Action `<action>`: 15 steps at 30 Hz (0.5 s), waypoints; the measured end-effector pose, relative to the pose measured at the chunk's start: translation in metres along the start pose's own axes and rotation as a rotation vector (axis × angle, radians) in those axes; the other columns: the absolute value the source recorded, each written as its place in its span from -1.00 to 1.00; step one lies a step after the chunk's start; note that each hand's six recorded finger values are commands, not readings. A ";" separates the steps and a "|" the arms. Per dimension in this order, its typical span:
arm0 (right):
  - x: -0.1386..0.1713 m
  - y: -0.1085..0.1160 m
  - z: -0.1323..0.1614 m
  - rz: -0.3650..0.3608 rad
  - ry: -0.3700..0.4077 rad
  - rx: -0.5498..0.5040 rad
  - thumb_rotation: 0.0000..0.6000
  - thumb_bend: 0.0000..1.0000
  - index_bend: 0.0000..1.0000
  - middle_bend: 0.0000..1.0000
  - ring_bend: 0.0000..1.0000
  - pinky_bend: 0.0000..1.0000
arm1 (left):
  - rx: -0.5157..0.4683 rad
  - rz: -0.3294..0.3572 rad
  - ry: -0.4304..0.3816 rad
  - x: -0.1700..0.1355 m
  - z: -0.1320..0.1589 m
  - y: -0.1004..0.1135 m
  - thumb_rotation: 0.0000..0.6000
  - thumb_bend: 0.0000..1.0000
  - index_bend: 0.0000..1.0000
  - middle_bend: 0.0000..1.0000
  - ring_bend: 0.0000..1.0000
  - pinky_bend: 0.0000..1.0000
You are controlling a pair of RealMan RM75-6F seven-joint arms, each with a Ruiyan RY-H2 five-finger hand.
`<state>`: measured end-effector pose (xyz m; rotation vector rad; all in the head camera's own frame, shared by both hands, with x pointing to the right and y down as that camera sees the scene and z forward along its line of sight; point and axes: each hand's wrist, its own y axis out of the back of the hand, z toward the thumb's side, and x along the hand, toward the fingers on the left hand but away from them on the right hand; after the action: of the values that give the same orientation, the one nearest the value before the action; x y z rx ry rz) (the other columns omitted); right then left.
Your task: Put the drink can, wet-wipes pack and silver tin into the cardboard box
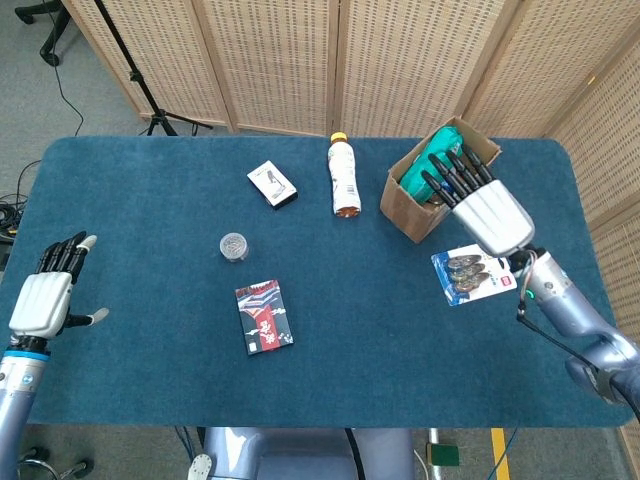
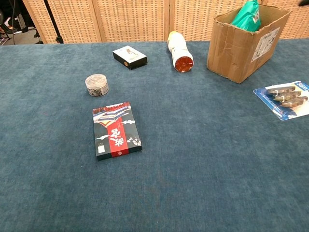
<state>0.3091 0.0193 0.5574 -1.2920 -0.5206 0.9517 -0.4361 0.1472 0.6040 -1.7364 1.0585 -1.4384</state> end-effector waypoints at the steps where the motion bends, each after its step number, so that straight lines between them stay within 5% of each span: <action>1: 0.012 0.000 -0.002 0.010 -0.019 -0.047 1.00 -1.00 -1.00 -1.00 -1.00 -0.99 | 0.007 -0.009 -0.007 0.003 0.002 -0.001 1.00 -1.00 -1.00 -1.00 -1.00 -1.00; 8: 0.102 -0.006 -0.016 0.069 -0.180 -0.328 1.00 -1.00 -1.00 -1.00 -1.00 -0.99 | 0.028 -0.094 -0.065 0.031 0.029 -0.010 1.00 -1.00 -1.00 -1.00 -1.00 -1.00; 15: 0.167 -0.007 -0.006 0.030 -0.322 -0.441 1.00 -1.00 -1.00 -1.00 -1.00 -0.99 | 0.046 -0.182 -0.142 0.071 0.073 -0.019 1.00 -1.00 -1.00 -1.00 -1.00 -1.00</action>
<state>0.4058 0.1537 0.5329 -1.5466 -1.0059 1.1166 -0.3552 0.0920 0.6391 -1.9105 0.8043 -1.4120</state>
